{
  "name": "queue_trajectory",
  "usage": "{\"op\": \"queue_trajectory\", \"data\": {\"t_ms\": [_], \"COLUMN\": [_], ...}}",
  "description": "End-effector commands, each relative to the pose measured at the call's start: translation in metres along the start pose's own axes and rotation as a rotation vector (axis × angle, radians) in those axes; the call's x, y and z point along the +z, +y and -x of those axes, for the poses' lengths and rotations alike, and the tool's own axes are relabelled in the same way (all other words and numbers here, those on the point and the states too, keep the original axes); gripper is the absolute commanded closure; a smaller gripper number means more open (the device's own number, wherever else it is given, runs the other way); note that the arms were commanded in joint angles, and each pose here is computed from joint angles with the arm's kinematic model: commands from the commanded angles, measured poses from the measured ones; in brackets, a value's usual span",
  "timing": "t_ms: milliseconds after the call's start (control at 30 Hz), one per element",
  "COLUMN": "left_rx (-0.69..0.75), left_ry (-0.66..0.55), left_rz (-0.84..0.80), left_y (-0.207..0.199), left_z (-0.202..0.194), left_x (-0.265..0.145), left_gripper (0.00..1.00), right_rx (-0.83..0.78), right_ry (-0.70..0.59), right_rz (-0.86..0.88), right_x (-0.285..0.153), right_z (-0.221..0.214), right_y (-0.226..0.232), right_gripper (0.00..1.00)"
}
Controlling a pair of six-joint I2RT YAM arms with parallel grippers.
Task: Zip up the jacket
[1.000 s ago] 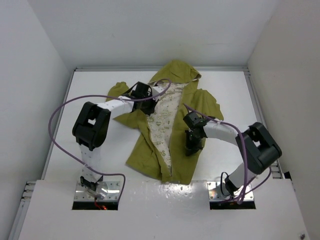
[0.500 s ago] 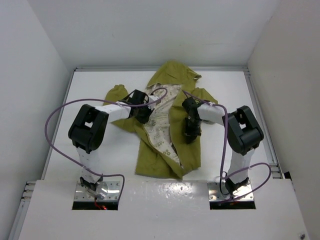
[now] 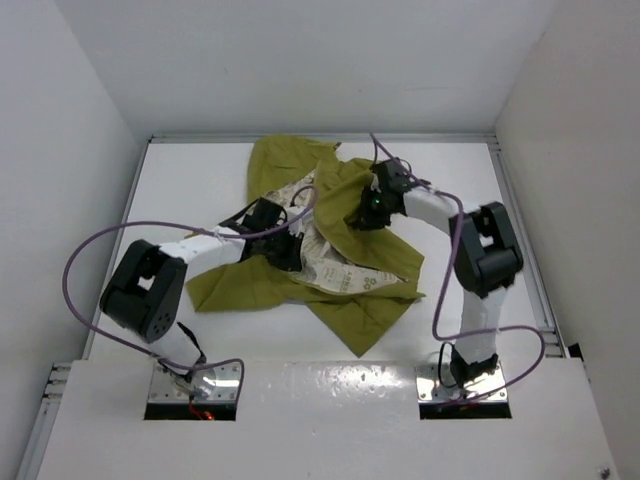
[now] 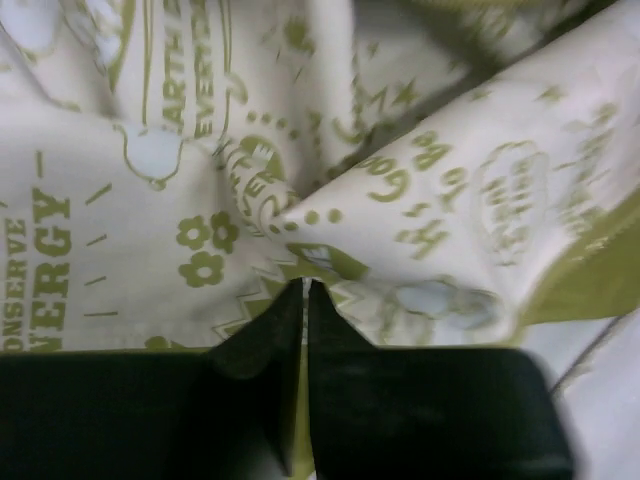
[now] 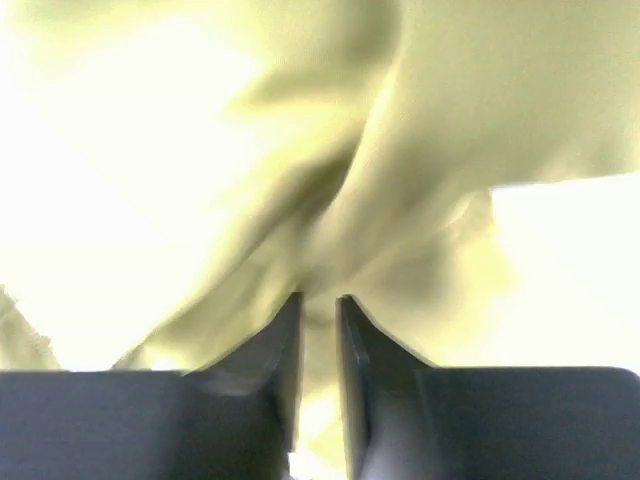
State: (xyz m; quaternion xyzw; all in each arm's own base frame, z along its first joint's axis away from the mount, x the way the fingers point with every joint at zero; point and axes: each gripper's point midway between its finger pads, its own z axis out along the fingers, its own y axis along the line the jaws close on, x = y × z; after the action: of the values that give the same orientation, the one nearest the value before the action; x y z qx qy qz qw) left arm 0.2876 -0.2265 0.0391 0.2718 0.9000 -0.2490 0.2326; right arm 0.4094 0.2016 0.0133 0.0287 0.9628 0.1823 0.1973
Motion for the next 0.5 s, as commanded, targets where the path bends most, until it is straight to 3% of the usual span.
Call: {"op": "queue_trajectory", "data": {"t_ms": [0, 200, 333, 367, 467], "left_rx": [-0.025, 0.056, 0.104, 0.106, 0.136], "left_ry": [-0.190, -0.309, -0.326, -0.325, -0.315], "left_rz": [-0.039, -0.044, -0.075, -0.086, -0.135], "left_y": [-0.020, -0.031, -0.040, -0.042, -0.052], "left_z": [0.050, 0.083, 0.088, 0.088, 0.081], "left_x": [-0.028, -0.064, -0.080, -0.080, -0.085], "left_gripper": [0.85, 0.67, 0.56, 0.53, 0.44], "right_rx": [-0.087, -0.011, 0.162, 0.183, 0.274], "right_ry": [-0.203, -0.112, -0.039, -0.010, 0.100], "right_rz": [0.276, 0.483, 0.536, 0.581, 0.551], "right_x": [-0.074, -0.148, -0.185, -0.192, -0.184], "right_z": [0.034, -0.024, -0.064, -0.075, -0.125], "right_y": [0.041, 0.015, -0.024, -0.025, -0.046], "right_gripper": [0.74, 0.40, 0.30, 0.21, 0.17]}}
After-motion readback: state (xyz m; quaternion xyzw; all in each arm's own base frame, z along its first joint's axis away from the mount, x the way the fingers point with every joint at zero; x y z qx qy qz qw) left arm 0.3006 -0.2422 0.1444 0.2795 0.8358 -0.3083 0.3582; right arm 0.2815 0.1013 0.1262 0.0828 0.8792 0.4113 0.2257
